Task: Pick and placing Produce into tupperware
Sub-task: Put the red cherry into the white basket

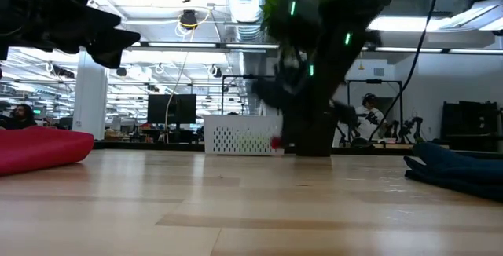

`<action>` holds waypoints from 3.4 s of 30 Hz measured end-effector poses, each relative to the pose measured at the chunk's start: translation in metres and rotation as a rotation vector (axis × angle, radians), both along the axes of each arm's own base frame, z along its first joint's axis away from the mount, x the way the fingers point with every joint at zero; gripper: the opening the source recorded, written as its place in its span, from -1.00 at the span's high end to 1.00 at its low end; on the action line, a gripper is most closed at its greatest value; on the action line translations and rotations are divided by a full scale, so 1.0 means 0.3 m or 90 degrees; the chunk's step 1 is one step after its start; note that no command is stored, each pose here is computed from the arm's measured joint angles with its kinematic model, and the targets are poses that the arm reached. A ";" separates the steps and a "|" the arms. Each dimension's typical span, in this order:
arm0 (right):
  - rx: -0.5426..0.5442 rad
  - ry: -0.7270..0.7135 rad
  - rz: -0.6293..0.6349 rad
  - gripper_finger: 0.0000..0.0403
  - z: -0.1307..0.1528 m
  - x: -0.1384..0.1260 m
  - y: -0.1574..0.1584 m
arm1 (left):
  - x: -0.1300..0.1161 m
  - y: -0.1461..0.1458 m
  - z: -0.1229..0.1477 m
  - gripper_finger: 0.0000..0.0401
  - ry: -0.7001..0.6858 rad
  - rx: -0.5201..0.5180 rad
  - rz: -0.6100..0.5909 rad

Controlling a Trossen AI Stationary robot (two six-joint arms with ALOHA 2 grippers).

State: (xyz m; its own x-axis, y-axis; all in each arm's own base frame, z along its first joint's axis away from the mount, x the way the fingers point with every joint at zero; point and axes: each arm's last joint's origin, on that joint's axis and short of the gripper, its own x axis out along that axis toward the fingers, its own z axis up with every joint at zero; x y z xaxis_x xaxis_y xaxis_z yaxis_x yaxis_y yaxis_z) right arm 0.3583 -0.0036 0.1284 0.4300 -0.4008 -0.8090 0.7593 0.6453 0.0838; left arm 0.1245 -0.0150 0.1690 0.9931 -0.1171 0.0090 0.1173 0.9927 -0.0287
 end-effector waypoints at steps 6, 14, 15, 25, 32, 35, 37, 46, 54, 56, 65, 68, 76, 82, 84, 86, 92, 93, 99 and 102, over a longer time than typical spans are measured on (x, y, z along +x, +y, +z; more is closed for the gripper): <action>-0.035 -0.076 0.076 0.94 0.118 0.019 0.092 | 0.001 0.011 -0.011 -0.04 0.024 -0.027 0.071; -0.059 -0.206 0.171 0.94 0.204 0.053 0.181 | 0.000 0.016 -0.017 -0.04 0.036 -0.094 0.106; -0.059 -0.226 0.183 0.94 0.213 0.060 0.187 | 0.000 0.015 -0.017 -0.04 0.037 -0.102 0.102; -0.056 -0.365 0.278 0.94 0.271 0.099 0.242 | 0.002 0.010 -0.008 -0.05 0.024 -0.162 0.070; -0.053 -0.401 0.295 0.94 0.287 0.104 0.255 | 0.014 0.010 -0.001 -0.17 0.010 -0.179 0.081; -0.054 -0.417 0.294 0.94 0.294 0.109 0.248 | 0.030 0.009 0.008 -0.19 0.020 -0.162 0.088; -0.056 -0.430 0.298 0.94 0.301 0.114 0.235 | 0.041 0.006 0.021 -0.18 0.009 -0.152 0.072; -0.056 -0.440 0.334 0.94 0.326 0.128 0.223 | 0.080 0.008 0.037 -0.12 -0.042 -0.135 0.116; -0.014 -0.459 0.343 0.94 0.331 0.133 0.204 | 0.098 0.017 0.052 -0.12 -0.099 -0.214 0.177; 0.014 -0.444 0.349 0.94 0.323 0.127 0.221 | 0.108 0.015 0.036 -0.12 -0.078 -0.216 0.183; -0.011 -0.467 0.386 0.94 0.388 0.160 0.188 | 0.135 0.025 0.009 -0.12 -0.062 -0.195 0.185; -0.042 -0.473 0.422 0.94 0.408 0.164 0.203 | 0.137 0.020 0.015 -0.12 -0.068 -0.184 0.127; -0.055 -0.483 0.441 0.94 0.425 0.164 0.239 | 0.146 0.015 0.058 -0.12 -0.114 -0.185 0.054; -0.079 -0.458 0.408 0.94 0.416 0.162 0.235 | 0.159 0.008 0.066 -0.12 -0.096 -0.183 0.016; -0.070 -0.465 0.403 0.94 0.417 0.165 0.221 | 0.159 0.005 0.066 -0.12 -0.094 -0.182 0.010; -0.062 -0.465 0.398 0.94 0.416 0.166 0.212 | 0.159 0.003 0.066 -0.12 -0.094 -0.188 0.013; -0.043 -0.452 0.392 0.94 0.367 0.185 0.198 | 0.158 0.002 0.066 -0.12 -0.096 -0.193 0.032; -0.036 -0.457 0.395 0.94 0.365 0.188 0.193 | 0.158 0.002 0.066 -0.12 -0.096 -0.193 0.032; -0.056 -0.450 0.394 0.94 0.349 0.220 0.175 | 0.159 0.001 0.060 -0.12 -0.085 -0.191 0.033; -0.061 -0.488 0.396 0.94 0.397 0.225 0.167 | 0.162 0.004 0.056 -0.12 -0.082 -0.192 0.053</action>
